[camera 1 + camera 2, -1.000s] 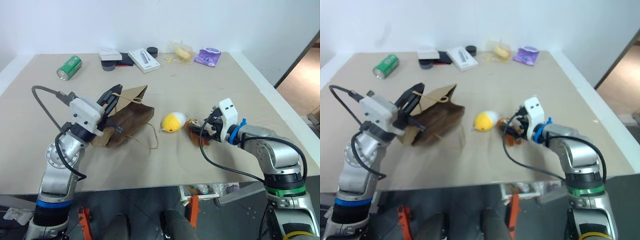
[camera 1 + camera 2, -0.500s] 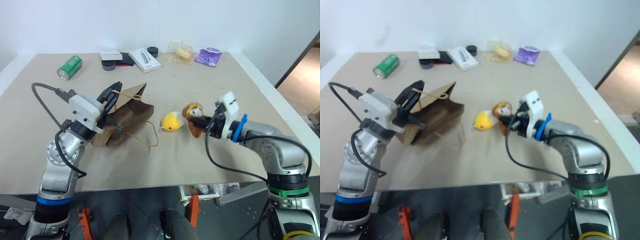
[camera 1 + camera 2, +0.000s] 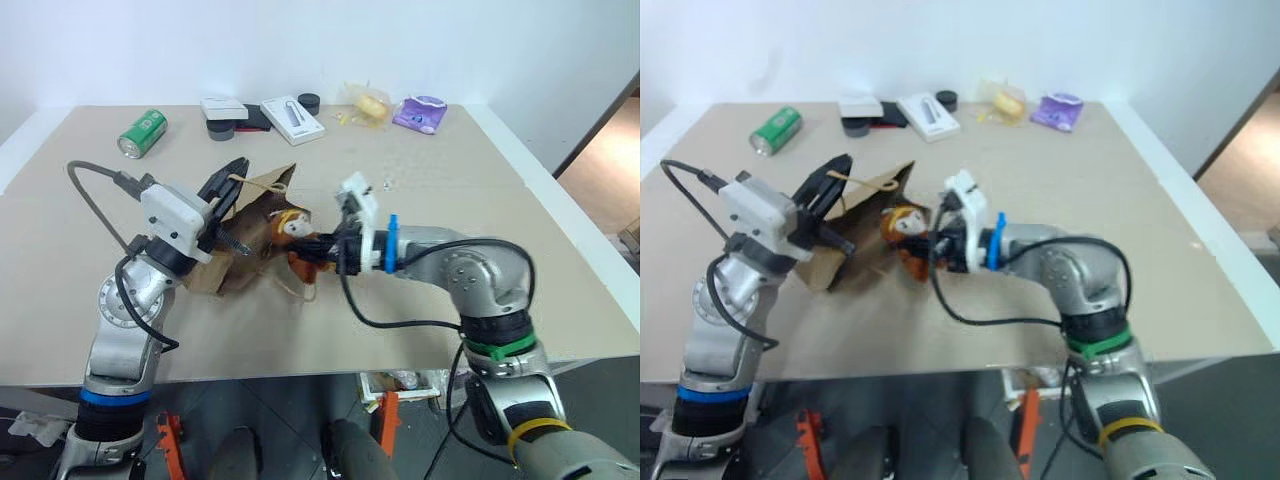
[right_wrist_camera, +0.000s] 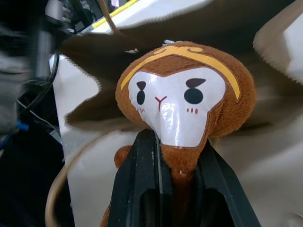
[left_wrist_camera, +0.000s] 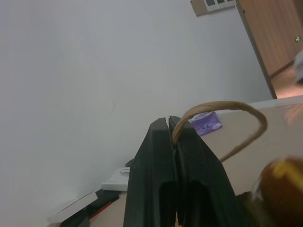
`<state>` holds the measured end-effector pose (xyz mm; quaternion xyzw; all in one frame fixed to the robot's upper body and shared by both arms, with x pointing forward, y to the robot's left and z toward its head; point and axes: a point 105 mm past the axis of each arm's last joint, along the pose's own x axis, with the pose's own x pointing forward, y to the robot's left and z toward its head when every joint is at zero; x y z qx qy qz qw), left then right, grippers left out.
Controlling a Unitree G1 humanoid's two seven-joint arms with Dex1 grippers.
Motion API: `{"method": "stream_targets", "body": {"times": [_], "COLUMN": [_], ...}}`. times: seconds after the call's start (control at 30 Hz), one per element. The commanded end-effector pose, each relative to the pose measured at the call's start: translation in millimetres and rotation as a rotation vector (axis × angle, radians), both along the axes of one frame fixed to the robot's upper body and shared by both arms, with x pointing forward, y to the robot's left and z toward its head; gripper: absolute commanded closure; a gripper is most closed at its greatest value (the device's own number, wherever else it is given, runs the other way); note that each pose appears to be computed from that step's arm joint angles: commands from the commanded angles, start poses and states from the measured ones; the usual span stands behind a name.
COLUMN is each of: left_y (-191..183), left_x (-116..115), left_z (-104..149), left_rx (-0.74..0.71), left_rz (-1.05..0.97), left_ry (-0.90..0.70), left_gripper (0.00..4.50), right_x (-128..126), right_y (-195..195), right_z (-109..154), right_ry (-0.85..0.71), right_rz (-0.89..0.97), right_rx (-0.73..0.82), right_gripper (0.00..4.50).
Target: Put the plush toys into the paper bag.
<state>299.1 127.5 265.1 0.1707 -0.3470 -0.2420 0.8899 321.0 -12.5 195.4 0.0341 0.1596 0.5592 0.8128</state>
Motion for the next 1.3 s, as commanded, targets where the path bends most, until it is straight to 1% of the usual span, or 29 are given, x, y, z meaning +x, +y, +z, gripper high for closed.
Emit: {"method": "stream_targets", "body": {"times": [0.03,0.17,0.3,0.37,0.43,0.53,0.63,0.77,0.87,0.93,0.97,1.0,1.07,1.17,1.2,1.3], "left_y": [-4,-5,-4,-4,-5,-5,-6,-3,-1,0,3,7,20,41,47,52], "left_x": [-9,-11,-12,-13,-13,-13,-13,-12,-11,-10,-9,-7,-1,7,10,11], "left_z": [13,11,10,9,9,10,11,12,12,12,14,15,20,24,25,27], "left_rx": [-0.012,-0.013,-0.019,-0.021,-0.025,-0.033,-0.039,-0.047,-0.049,-0.054,-0.071,-0.106,-0.202,-0.289,-0.304,-0.298], "left_rz": [-0.016,-0.019,-0.008,-0.007,-0.006,-0.005,-0.003,0.005,0.011,0.016,0.021,0.027,0.054,0.098,0.111,0.114], "left_ry": [-0.054,-0.048,-0.039,-0.035,-0.035,-0.034,-0.035,-0.035,-0.034,-0.033,-0.029,-0.018,0.015,0.048,0.055,0.059], "left_gripper": [4.5,4.5,4.5,4.5,4.5,4.5,4.5,4.5,4.5,4.5,4.5,4.5,4.5,4.5,4.5,4.5], "right_x": [13,31,47,51,52,58,57,61,63,59,56,53,43,27,24,21], "right_y": [23,46,57,63,71,77,82,77,73,70,68,66,62,50,43,20], "right_z": [8,15,27,30,27,10,1,-6,-4,5,12,17,22,26,28,37], "right_ry": [0.0,0.095,0.178,0.192,0.186,0.118,0.098,0.093,0.082,0.042,0.017,0.001,-0.032,-0.082,-0.097,-0.151], "right_rz": [-0.025,-0.105,-0.193,-0.218,-0.243,-0.314,-0.314,-0.351,-0.354,-0.322,-0.3,-0.281,-0.217,-0.126,-0.109,-0.101], "right_rx": [0.024,0.127,0.235,0.254,0.238,0.14,0.102,0.071,0.079,0.096,0.111,0.12,0.114,0.094,0.088,0.095], "right_gripper": [4.35,4.35,4.35,4.35,4.35,4.35,4.35,4.35,4.35,3.3,3.03,2.65,1.69,0.32,0.05,0.05]}}
